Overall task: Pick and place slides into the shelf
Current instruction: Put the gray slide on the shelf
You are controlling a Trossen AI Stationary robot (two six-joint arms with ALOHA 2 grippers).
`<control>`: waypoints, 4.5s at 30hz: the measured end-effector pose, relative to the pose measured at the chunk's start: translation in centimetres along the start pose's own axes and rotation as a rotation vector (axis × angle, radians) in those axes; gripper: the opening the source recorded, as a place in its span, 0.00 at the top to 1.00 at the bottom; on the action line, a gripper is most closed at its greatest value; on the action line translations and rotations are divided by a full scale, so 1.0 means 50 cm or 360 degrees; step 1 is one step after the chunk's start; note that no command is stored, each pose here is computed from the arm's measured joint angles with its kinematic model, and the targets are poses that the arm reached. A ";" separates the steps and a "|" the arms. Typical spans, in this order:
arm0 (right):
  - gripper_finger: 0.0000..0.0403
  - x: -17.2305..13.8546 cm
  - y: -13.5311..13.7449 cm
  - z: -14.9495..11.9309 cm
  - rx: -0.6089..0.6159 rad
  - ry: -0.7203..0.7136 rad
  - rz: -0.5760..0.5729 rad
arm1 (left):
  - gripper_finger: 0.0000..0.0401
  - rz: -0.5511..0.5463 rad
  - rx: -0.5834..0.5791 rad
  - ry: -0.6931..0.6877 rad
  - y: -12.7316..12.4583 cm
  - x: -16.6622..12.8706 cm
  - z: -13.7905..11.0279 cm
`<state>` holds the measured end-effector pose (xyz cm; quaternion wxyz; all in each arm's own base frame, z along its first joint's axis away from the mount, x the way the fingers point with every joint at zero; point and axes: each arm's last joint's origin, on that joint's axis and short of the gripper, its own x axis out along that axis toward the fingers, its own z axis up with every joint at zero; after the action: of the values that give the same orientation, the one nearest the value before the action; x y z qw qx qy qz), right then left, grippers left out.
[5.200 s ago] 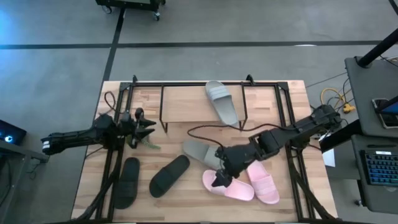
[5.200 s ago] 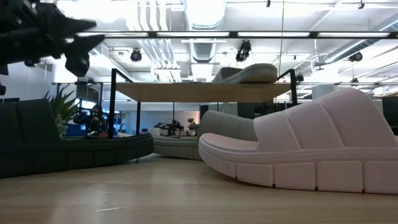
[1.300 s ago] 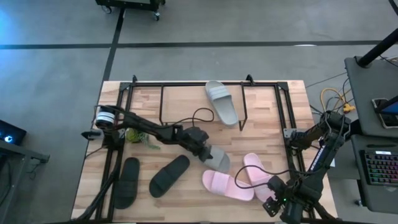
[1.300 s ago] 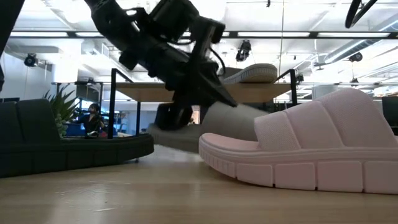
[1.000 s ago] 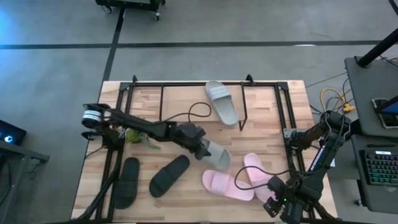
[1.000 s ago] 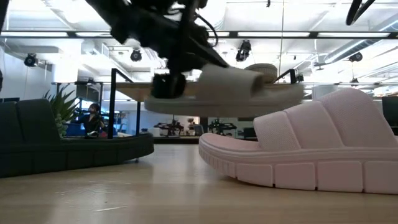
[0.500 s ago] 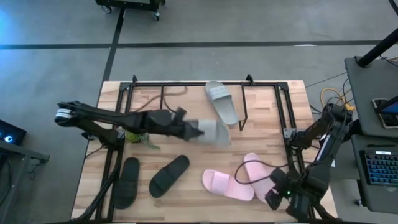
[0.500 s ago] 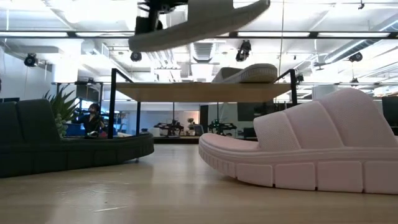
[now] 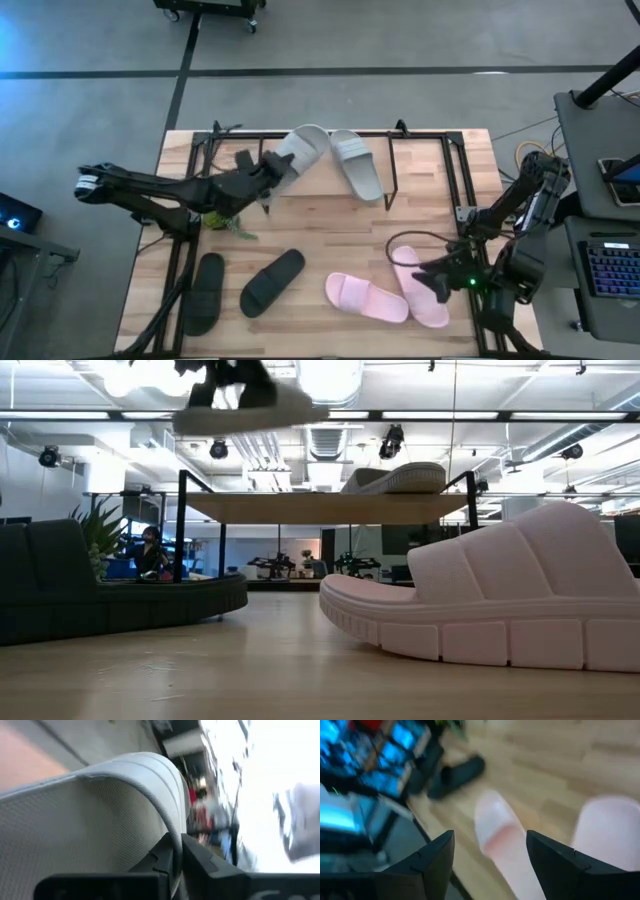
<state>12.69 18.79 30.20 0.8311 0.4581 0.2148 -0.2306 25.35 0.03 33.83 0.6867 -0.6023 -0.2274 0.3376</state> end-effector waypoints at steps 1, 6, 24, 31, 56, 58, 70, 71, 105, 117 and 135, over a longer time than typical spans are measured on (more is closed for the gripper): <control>0.41 0.002 0.000 0.004 0.0025 -0.0045 0.0008 | 0.95 0.0023 -0.0104 -0.0044 0.013 0.004 -0.004; 0.41 0.018 0.001 0.020 0.0154 -0.0143 -0.0025 | 0.88 0.0067 -0.0445 -0.0269 0.067 0.032 -0.035; 0.41 0.043 0.007 0.037 0.0223 -0.0182 -0.0092 | 0.82 0.0024 -0.0286 -0.0533 0.110 0.108 -0.070; 0.41 0.046 0.006 0.034 0.0191 -0.0188 -0.0107 | 0.64 -0.0011 -0.0353 -0.0546 0.110 0.116 -0.068; 0.41 0.052 0.004 0.041 0.0211 -0.0218 -0.0137 | 0.55 0.0050 -0.0294 -0.0306 0.101 0.110 -0.067; 0.41 0.052 0.004 0.041 0.0212 -0.0217 -0.0136 | 0.55 0.0047 -0.0299 -0.0307 0.100 0.110 -0.066; 0.41 0.052 0.004 0.041 0.0215 -0.0216 -0.0134 | 0.55 0.0053 -0.0282 -0.0241 0.107 0.109 -0.068; 0.41 0.052 0.004 0.041 0.0216 -0.0216 -0.0133 | 0.55 0.0049 -0.0316 -0.0241 0.106 0.109 -0.067; 0.41 0.052 0.005 0.041 0.0205 -0.0215 -0.0133 | 0.55 0.0601 -0.0148 0.0042 0.081 0.086 -0.059; 0.41 0.052 0.004 0.042 0.0183 -0.0217 -0.0139 | 0.55 0.0355 0.0009 0.0093 0.024 0.057 -0.041; 0.41 0.051 0.002 0.042 0.0114 -0.0217 -0.0151 | 0.55 0.0279 0.1534 0.0996 0.027 -0.095 -0.041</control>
<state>15.12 16.55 29.85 0.8150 0.4602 0.1707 -0.3079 23.39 -4.79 32.58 0.8875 -0.3093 0.2164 0.2644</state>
